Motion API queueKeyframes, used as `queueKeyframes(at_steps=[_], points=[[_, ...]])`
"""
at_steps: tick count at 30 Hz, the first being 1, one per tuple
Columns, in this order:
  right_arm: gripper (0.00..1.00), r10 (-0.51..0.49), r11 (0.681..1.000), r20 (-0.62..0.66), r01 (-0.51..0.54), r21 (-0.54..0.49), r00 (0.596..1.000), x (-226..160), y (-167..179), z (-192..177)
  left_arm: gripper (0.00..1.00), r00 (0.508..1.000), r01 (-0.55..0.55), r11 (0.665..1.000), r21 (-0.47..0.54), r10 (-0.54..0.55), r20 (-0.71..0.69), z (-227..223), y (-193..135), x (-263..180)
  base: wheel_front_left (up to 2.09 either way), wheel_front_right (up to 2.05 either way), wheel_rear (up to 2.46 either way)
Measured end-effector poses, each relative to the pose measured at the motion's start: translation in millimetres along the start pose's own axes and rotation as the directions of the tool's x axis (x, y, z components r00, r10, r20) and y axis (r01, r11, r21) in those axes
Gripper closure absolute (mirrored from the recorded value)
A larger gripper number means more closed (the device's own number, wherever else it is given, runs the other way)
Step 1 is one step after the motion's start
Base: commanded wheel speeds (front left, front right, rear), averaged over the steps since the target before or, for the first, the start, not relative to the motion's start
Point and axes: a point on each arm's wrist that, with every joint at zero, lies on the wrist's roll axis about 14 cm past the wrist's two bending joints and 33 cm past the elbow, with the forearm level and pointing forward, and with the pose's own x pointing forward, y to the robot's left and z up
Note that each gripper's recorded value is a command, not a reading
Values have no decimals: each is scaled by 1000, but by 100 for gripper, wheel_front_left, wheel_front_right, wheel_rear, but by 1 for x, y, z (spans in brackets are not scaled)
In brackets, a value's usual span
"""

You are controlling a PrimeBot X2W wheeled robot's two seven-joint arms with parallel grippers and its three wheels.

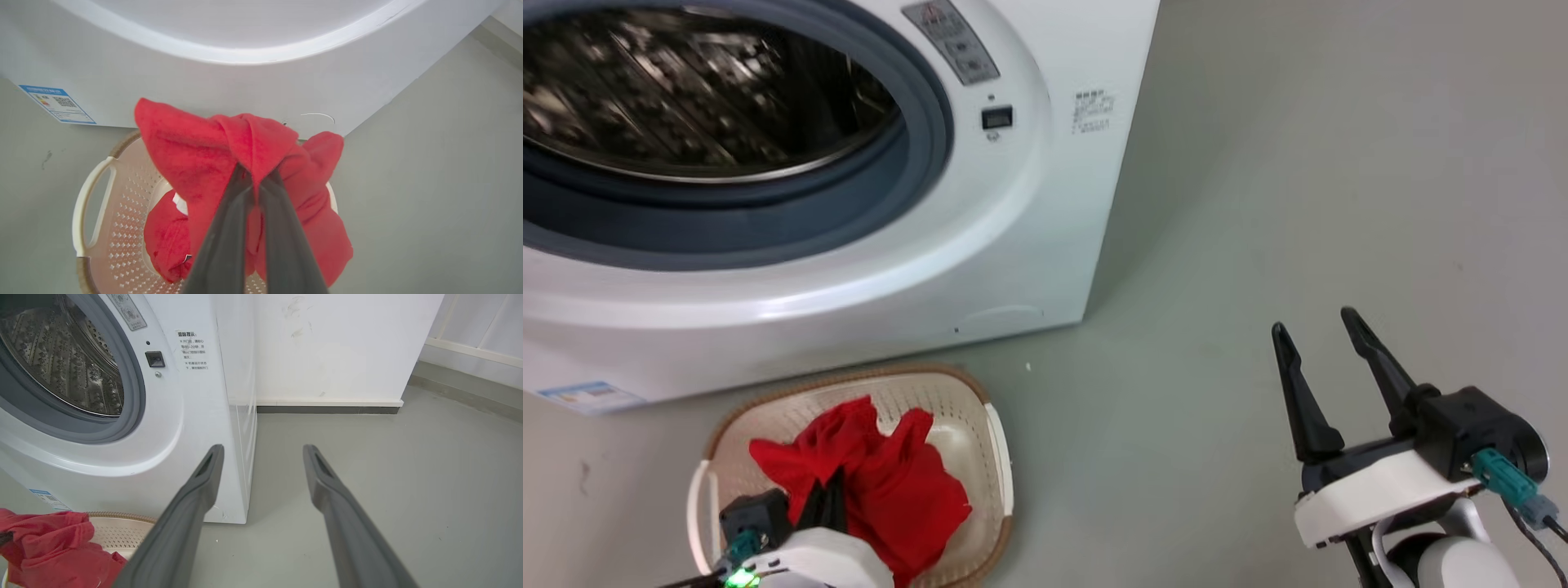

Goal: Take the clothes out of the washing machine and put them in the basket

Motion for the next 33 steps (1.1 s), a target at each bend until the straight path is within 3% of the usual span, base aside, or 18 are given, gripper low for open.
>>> queueKeyframes(at_steps=[7, 15, 23, 24, 26, 33], points=[[0, 2, 1000, -70, -1, 8, 998, 23, -2, -32, 100, 983, 3, 1000, 10, -1, -182, -56, 1, 33, 0, 0, 0], [0, -13, 1000, -150, 16, 18, 989, 38, -9, -70, 100, 923, -40, 999, 36, 50, -382, -122, 24, 61, 0, 0, 0], [0, -28, 999, -222, 32, 11, 975, 43, -16, -102, 100, 867, -69, 997, 43, 81, -491, -165, 30, 80, 0, 0, 0], [0, -38, 999, -237, 40, 5, 971, 41, -20, -108, 79, 849, -67, 996, 59, 88, -520, -175, 29, 78, 0, 0, 0], [0, -38, 999, -230, 41, 5, 972, 43, -20, -106, 0, 848, -71, 995, 66, 95, -521, -174, 30, 79, 0, 0, 0], [0, -27, 1000, -184, 29, 4, 983, 45, -17, -92, 0, 882, -80, 996, 43, 91, -462, -146, 25, 73, 0, 0, 0]])
